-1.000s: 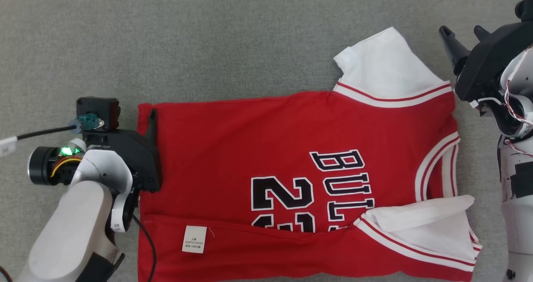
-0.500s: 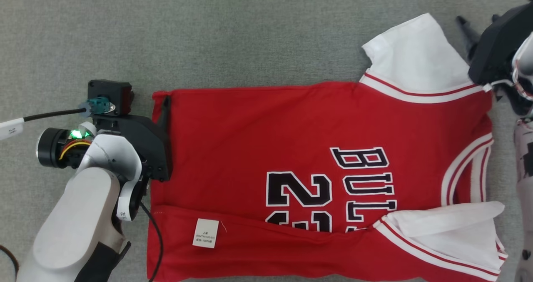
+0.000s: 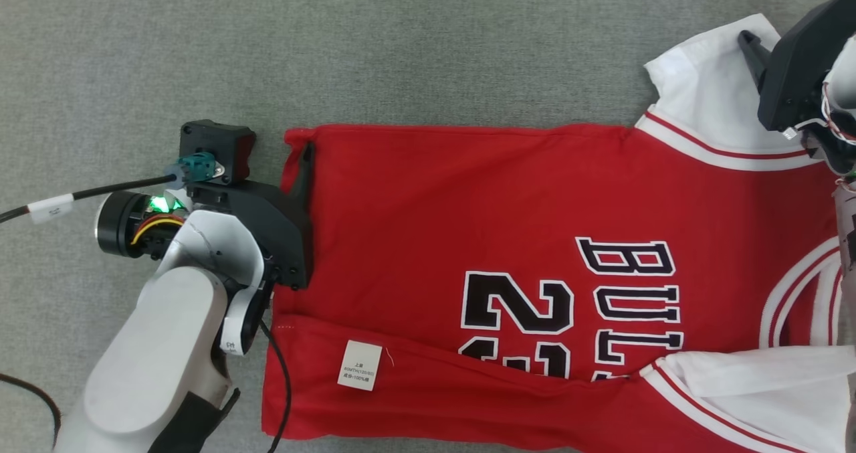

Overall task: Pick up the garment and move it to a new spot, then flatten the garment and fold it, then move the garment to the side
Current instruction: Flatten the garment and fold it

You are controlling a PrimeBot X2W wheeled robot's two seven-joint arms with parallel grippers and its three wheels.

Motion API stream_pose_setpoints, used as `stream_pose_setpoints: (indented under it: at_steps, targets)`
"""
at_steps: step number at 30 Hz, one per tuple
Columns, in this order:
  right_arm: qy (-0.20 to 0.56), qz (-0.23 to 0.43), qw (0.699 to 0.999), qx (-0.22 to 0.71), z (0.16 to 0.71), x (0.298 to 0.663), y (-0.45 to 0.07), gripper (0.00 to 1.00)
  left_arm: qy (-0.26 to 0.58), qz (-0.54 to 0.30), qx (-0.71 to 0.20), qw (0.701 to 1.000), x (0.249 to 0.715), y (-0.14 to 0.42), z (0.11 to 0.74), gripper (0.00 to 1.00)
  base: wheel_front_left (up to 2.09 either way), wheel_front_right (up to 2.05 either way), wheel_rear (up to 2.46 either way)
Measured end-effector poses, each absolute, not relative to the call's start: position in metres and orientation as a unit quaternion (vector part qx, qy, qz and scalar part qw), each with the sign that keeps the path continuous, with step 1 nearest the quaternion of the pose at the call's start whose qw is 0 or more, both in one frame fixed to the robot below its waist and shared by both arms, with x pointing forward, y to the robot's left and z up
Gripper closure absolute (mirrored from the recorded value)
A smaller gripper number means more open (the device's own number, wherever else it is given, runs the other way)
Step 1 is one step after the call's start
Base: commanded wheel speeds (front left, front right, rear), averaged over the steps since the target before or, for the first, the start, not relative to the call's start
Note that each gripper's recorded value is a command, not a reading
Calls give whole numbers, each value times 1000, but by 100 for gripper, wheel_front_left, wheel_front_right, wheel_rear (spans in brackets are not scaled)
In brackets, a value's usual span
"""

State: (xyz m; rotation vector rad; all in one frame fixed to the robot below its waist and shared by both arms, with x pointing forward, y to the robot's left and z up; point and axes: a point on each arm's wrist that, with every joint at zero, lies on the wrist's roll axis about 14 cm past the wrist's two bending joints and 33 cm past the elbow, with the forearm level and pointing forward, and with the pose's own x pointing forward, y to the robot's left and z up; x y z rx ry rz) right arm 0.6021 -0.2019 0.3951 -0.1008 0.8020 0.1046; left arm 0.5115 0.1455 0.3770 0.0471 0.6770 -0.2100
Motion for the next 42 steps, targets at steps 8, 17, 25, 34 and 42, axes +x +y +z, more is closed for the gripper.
stream_pose_setpoints:
  at_steps: [8, 17, 25, 34, 42]
  targets:
    - [422, 61, 901, -81, 381, 605, -201, 0, 333, -108, 25, 936, 511, 142, 374, 0, 0, 0, 0]
    - [429, 59, 897, -86, 382, 602, -208, 52, 321, -128, 35, 938, 523, 130, 373, 0, 0, 0, 0]
    - [430, 60, 897, -81, 383, 599, -210, 100, 338, -154, 42, 927, 521, 119, 370, 100, 0, 0, 0]
    - [361, 49, 929, -62, 405, 612, -216, 100, 252, -128, 42, 958, 536, 127, 394, 100, 0, 0, 0]
    - [281, 46, 958, -42, 431, 612, -216, 100, 187, -126, 41, 973, 533, 129, 407, 100, 0, 0, 0]
